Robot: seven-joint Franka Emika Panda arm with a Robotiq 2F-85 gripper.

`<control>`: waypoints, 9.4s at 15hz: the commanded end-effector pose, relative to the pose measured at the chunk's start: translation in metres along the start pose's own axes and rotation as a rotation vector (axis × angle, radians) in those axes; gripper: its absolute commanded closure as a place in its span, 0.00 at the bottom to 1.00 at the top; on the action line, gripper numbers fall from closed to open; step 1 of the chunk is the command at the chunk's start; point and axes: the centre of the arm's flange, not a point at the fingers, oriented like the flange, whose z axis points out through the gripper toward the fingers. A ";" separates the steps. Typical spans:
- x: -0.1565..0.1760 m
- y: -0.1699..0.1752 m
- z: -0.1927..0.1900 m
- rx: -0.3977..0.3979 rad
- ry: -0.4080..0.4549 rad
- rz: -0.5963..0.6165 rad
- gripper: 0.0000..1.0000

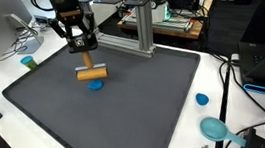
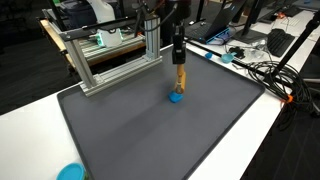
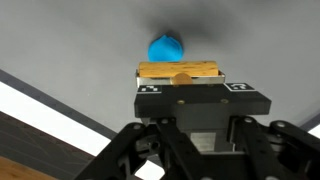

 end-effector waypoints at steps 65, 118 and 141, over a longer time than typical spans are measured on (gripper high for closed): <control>-0.001 0.035 0.052 0.026 -0.286 -0.666 0.78; -0.003 0.036 0.113 0.066 -0.216 -0.012 0.78; 0.003 0.036 0.024 -0.057 0.017 0.102 0.78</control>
